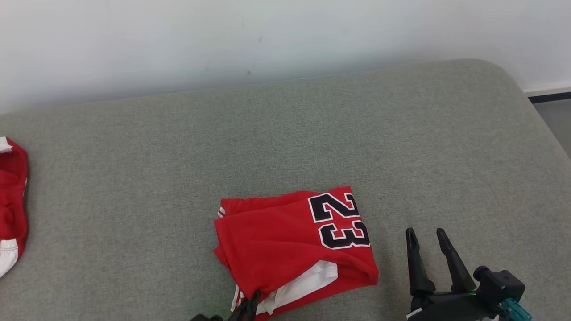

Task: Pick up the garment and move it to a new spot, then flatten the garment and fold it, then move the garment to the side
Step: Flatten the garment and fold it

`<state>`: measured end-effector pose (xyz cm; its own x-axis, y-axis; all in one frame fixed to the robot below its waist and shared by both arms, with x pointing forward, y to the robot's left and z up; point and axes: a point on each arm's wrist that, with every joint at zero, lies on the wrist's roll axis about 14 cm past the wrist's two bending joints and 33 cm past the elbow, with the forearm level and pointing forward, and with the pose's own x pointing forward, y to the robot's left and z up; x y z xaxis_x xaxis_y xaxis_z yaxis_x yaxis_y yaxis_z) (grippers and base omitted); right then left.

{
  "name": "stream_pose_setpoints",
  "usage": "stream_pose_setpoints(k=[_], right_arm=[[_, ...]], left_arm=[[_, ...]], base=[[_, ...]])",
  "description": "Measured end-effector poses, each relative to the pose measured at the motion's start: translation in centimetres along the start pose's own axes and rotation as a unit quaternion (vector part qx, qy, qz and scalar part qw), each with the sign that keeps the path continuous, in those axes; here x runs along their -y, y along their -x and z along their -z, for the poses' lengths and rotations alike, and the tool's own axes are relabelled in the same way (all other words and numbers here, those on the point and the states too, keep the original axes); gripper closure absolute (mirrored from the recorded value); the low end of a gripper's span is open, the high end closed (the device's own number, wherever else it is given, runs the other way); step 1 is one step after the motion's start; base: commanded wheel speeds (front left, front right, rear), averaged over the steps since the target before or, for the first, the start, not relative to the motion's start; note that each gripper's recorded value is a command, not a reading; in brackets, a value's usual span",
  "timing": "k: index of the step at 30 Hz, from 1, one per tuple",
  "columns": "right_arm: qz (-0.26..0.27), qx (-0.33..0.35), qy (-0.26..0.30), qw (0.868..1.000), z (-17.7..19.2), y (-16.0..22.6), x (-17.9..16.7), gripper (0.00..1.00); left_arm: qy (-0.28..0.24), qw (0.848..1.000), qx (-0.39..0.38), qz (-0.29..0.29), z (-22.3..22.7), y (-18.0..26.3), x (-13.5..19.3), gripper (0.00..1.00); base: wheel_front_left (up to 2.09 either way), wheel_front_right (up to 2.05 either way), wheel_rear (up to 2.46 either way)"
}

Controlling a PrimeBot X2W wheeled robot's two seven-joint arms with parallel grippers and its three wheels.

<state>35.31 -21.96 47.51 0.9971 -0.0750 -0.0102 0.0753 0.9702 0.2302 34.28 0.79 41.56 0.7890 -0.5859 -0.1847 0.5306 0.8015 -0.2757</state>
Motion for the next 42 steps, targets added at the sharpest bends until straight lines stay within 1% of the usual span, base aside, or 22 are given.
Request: stream_pose_setpoints(k=[7, 15, 16, 17, 18, 24, 30, 36, 40, 42], right_arm=[[-0.006, -0.003, -0.002, 1.0, 0.3, -0.3, -0.4, 0.0], [-0.017, -0.006, -0.005, 1.0, 0.5, -0.6, -1.2, 0.0], [-0.017, -0.007, -0.005, 1.0, 0.6, -0.6, -1.2, 0.0], [-0.018, -0.007, -0.005, 1.0, 0.6, -0.6, -1.3, 0.0], [-0.018, -0.007, -0.005, 1.0, 0.6, -0.6, -1.3, 0.0], [-0.017, -0.003, -0.005, 1.0, 0.3, -0.4, -1.2, 0.0], [-0.013, 0.006, -0.004, 1.0, -0.3, -0.1, -0.9, 0.0], [-0.019, 0.02, -0.003, 1.0, -1.1, -0.1, -1.3, 0.0], [-0.025, 0.025, -0.002, 0.999, -1.5, 0.1, -1.5, 0.0], [-0.027, 0.027, -0.002, 0.999, -1.6, 0.2, -1.6, 0.0]], left_arm=[[-0.004, 1.0, 0.02, -0.01, -1.1, 0.7, -0.6, 1.0], [-0.004, 1.0, 0.004, -0.017, 0.1, 2.1, -0.8, 1.0], [-0.003, 1.0, 0.001, -0.018, 0.3, 2.1, -0.8, 0.93], [-0.003, 1.0, -0.003, -0.02, 0.5, 2.2, -0.9, 0.53], [-0.006, 1.0, -0.004, -0.02, 0.6, 2.2, -1.0, 0.0], [-0.008, 0.999, 0.028, -0.041, -1.5, 1.7, -2.1, 0.0], [-0.025, 0.992, 0.088, -0.092, -5.2, 2.8, -4.7, 0.0], [-0.054, 0.974, 0.144, -0.167, -9.0, 5.5, -8.6, 0.0], [-0.088, 0.96, 0.171, -0.204, -11.2, 7.5, -10.4, 0.0], [-0.091, 0.954, 0.176, -0.224, -11.4, 8.7, -11.2, 0.0]], base=[[0.0, 0.0, 0.0], [0.0, 0.0, 0.0], [0.0, 0.0, 0.0], [0.0, 0.0, 0.0], [0.0, 0.0, 0.0], [0.0, 0.0, 0.0], [0.0, 0.0, 0.0], [0.0, 0.0, 0.0], [0.0, 0.0, 0.0], [0.0, 0.0, 0.0]])
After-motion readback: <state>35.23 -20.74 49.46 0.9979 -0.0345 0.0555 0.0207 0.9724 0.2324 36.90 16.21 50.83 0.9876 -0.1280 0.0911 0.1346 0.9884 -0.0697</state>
